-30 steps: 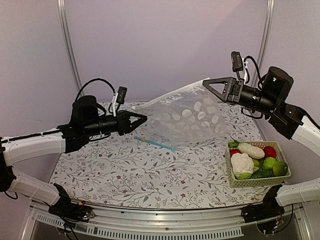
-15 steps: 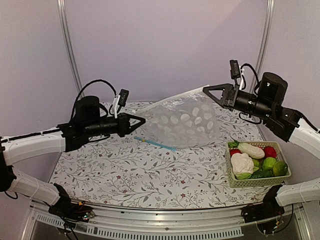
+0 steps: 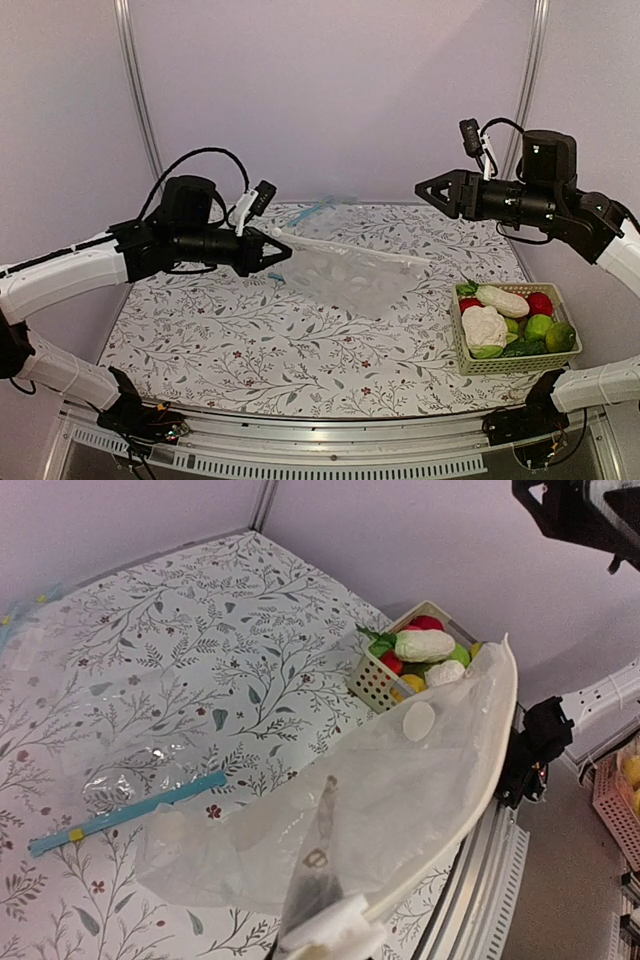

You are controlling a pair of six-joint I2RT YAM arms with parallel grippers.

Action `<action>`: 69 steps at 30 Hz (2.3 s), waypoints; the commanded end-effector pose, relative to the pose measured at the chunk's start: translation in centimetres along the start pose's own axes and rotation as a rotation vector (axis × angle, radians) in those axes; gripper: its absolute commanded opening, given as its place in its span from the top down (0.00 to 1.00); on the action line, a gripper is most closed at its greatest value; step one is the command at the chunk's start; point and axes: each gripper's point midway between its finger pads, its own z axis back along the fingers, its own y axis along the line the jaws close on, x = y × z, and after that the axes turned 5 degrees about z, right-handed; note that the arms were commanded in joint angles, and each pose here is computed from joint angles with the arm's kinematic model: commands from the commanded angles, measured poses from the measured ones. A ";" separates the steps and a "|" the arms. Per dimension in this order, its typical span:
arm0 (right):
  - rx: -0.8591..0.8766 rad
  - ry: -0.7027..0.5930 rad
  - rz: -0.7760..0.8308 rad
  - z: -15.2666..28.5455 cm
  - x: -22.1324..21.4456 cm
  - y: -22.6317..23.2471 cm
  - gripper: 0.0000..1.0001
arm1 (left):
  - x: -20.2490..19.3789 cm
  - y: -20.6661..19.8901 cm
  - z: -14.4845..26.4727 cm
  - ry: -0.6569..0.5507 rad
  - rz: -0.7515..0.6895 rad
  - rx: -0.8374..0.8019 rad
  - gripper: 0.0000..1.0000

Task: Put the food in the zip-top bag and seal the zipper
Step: Pass from the right arm to the left, then pass from the left arm to the right

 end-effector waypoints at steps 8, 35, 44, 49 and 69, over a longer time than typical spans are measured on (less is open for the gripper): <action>0.144 0.123 0.173 -2.6 -1.8 5.6 0.37 | -1.5 -4.2 -4.6 0.172 -0.085 -0.067 1.00; 0.250 0.306 0.078 -12.0 -8.7 9.3 0.62 | -2.4 -6.2 -6.6 0.188 -0.089 -0.129 1.00; 0.266 0.323 0.091 -12.5 -9.4 9.8 0.71 | -2.4 -6.2 -6.9 0.186 -0.085 -0.135 1.00; 0.264 0.335 0.091 -12.8 -9.9 9.7 0.81 | -2.3 -6.2 -7.0 0.179 -0.085 -0.134 1.00; 0.193 0.318 0.163 -11.5 -9.9 8.1 0.97 | -1.8 -3.2 -6.8 0.152 -0.052 0.016 1.00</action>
